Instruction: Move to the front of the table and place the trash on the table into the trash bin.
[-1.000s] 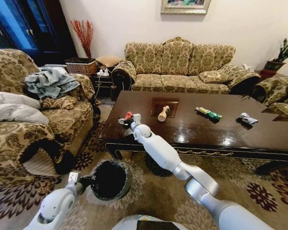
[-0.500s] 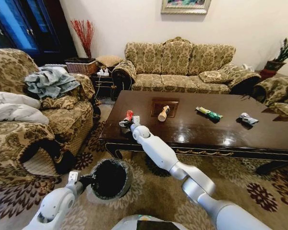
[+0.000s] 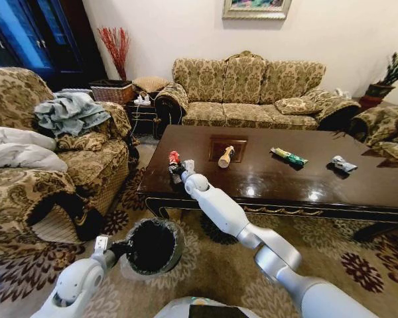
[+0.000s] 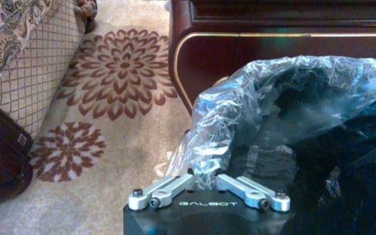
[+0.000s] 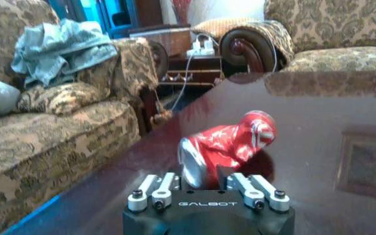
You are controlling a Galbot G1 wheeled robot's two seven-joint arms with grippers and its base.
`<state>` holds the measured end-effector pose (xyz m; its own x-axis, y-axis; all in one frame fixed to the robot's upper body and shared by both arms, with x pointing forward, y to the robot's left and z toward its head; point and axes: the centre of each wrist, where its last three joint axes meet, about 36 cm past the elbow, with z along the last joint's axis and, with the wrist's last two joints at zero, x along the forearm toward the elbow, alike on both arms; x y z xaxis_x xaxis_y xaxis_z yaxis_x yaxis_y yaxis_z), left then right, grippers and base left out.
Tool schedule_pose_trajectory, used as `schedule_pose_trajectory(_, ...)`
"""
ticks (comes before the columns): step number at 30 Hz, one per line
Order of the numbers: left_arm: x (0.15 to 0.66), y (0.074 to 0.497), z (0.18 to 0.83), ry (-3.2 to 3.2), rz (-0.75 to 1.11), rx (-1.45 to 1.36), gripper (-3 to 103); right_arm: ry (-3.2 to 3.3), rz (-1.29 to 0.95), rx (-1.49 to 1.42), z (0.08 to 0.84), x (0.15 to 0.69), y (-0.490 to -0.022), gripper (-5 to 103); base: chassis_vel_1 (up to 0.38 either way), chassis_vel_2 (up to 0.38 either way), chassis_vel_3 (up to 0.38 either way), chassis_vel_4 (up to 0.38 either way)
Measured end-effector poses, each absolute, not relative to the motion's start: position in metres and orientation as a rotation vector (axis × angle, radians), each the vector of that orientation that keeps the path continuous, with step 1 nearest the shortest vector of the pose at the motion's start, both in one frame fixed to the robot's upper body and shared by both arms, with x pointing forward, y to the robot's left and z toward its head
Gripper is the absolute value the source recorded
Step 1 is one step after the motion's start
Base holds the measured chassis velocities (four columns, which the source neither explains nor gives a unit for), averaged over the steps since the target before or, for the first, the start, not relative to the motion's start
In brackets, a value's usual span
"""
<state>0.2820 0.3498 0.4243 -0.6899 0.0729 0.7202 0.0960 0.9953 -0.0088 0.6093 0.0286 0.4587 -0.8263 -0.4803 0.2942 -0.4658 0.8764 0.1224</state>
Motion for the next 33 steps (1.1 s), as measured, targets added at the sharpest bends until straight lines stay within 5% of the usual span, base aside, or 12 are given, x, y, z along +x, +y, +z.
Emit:
schedule_pose_trajectory(9,0.283,0.350,0.425,-2.339,-0.038,-0.122,0,-2.771,-0.037,0.703,0.467,0.596,0.018,3,0.000,0.000,0.000,0.000)
schedule_pose_trajectory(18,0.280,0.349,0.426,-2.341,-0.035,-0.119,0,-2.841,-0.032,0.695,0.508,0.620,0.007,-3,0.000,0.000,0.000,0.000)
schedule_pose_trajectory(21,0.279,0.349,0.430,-2.351,-0.038,-0.124,0,-2.822,-0.131,0.625,0.516,0.641,0.016,13,0.000,0.000,0.000,0.000)
schedule_pose_trajectory(26,0.277,0.347,0.432,-2.354,-0.042,-0.128,0,-2.765,-0.263,0.522,0.513,0.658,0.019,24,0.000,0.000,0.000,0.000)
schedule_pose_trajectory(31,0.275,0.341,0.438,-2.364,-0.052,-0.139,0,-2.661,-0.483,0.200,0.505,0.681,-0.011,51,0.000,0.000,0.000,0.000)
schedule_pose_trajectory(33,0.275,0.340,0.439,-2.366,-0.054,-0.142,0,-2.653,-0.499,0.168,0.505,0.683,-0.014,51,0.000,0.000,0.000,0.000)
